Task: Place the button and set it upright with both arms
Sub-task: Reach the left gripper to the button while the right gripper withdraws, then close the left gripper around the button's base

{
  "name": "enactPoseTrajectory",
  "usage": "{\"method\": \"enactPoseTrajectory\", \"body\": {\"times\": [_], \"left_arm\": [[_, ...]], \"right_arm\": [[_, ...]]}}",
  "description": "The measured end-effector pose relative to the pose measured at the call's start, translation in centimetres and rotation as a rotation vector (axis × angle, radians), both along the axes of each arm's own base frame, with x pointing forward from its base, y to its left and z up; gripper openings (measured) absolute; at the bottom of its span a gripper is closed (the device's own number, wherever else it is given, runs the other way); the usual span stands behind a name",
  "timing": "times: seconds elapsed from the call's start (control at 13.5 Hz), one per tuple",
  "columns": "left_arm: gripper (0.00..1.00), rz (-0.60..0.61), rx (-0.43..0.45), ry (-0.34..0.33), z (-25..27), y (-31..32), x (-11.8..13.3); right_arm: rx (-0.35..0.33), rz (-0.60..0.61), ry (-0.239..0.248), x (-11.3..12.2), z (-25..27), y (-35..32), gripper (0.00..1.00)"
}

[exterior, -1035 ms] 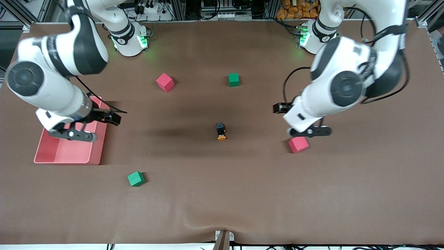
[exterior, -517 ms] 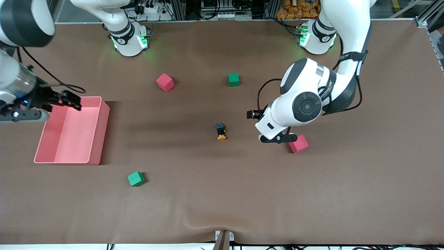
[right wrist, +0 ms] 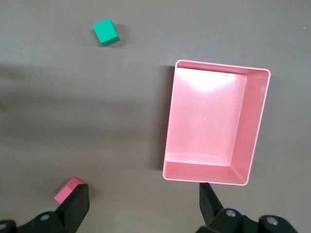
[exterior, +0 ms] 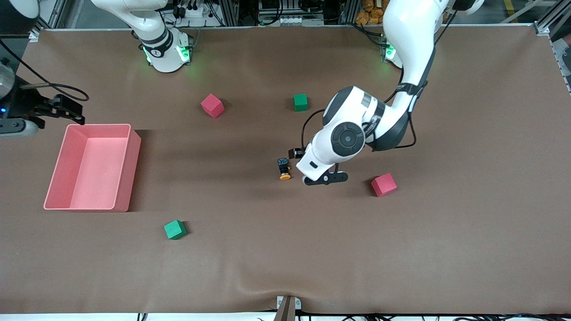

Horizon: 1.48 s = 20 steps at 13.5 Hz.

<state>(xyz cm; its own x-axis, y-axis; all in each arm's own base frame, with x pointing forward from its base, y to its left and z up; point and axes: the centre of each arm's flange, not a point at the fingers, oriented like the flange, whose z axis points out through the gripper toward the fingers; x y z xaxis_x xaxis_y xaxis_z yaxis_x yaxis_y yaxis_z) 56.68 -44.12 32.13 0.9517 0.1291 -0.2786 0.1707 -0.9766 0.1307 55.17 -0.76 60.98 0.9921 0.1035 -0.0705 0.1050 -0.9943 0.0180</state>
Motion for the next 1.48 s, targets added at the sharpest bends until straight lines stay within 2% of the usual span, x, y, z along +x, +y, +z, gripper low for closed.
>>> {"method": "enactPoseTrajectory", "body": {"times": [0.37,0.59,0.74,0.96,1.18,1.33,1.48], "left_arm": [[1.00,0.063,-0.001,-0.046,-4.9,-3.6,-0.4],[1.00,0.122,0.000,-0.070,-7.3,-7.4,-2.9],[1.00,0.141,0.001,-0.082,-8.8,-8.4,-3.6],[0.98,0.140,0.016,-0.083,-10.0,-8.1,-3.4],[0.95,0.139,0.027,-0.078,-10.9,-7.9,-3.5],[0.91,0.138,0.032,-0.075,-11.5,-7.9,-3.6],[0.75,0.132,0.033,-0.075,-12.1,-8.3,-4.0]], "right_arm": [[0.005,-0.008,0.001,-0.2,0.7,-0.6,1.00],[0.103,-0.079,-0.028,-0.2,1.8,-3.5,1.00],[0.107,-0.088,-0.034,-0.3,2.2,-3.9,1.00],[0.104,-0.135,-0.010,-0.6,2.2,-3.6,1.00],[0.103,-0.130,0.022,-0.9,2.1,-3.0,1.00],[0.096,-0.130,0.024,-0.9,2.1,-2.0,1.00],[0.095,-0.135,0.020,-0.8,2.2,-1.6,1.00]]}}
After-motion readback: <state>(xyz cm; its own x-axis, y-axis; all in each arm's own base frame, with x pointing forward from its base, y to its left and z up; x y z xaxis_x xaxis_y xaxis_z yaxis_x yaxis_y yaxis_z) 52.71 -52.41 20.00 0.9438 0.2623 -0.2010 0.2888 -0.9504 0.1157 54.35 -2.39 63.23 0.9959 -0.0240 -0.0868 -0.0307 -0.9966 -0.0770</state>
